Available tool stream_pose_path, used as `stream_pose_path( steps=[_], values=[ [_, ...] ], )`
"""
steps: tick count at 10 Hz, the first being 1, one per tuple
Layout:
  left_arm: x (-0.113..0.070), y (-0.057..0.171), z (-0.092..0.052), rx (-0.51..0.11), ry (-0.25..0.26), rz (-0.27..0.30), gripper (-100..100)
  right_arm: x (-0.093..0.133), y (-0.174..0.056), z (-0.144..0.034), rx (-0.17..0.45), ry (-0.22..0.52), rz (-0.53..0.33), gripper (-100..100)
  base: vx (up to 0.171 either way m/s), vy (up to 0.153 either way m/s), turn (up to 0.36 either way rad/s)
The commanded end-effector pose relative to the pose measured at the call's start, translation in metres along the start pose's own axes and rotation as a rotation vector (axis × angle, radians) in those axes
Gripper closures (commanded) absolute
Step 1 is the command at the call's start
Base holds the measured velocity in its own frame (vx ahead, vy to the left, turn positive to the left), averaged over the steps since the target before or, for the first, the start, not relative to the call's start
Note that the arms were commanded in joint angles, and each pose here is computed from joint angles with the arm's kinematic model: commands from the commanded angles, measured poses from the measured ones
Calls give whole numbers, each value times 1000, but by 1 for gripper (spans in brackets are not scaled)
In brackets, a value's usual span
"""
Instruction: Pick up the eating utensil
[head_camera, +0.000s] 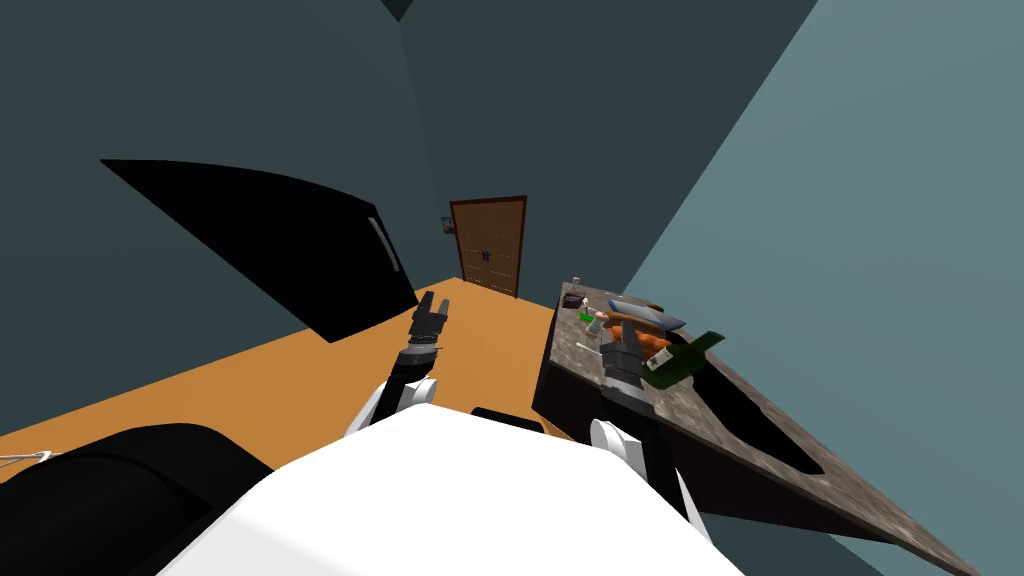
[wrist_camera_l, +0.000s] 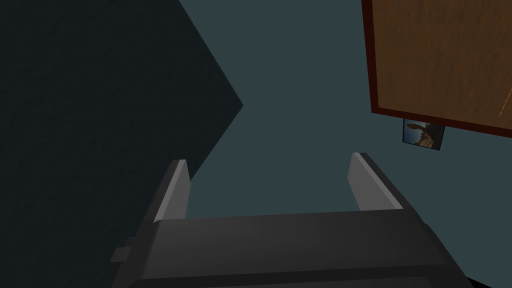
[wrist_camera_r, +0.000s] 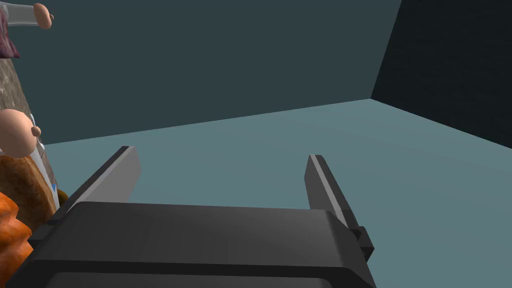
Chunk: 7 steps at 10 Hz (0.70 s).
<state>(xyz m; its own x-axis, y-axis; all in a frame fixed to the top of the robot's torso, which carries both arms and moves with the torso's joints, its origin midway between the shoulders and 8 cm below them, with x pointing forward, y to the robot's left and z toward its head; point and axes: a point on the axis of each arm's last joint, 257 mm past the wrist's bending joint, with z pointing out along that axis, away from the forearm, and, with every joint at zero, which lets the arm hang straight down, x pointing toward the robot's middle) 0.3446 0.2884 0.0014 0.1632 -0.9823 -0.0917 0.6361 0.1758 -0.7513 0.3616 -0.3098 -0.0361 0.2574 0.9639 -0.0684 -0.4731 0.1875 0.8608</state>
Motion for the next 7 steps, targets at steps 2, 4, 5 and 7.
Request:
stream_pose_path(
  steps=[2, 4, 5, 7],
  values=[
    [0, 0, 0, 0, 0, 0, 0, 0, -9, -3, 23, 52, -55, -100, -26, -2, -21],
    [0, 0, 0, 0, 0, 0, 0, -1, -23, -8, 59, 103, -122, -100, -59, -5, -21],
    [0, 0, 0, 0, 0, 0, 0, -4, -32, -12, 82, 126, -158, -100, -73, 0, -27],
    [0, 0, 0, 0, 0, 0, 0, -6, -42, -16, 105, 166, -207, -100, -47, 4, -13]
  ],
)
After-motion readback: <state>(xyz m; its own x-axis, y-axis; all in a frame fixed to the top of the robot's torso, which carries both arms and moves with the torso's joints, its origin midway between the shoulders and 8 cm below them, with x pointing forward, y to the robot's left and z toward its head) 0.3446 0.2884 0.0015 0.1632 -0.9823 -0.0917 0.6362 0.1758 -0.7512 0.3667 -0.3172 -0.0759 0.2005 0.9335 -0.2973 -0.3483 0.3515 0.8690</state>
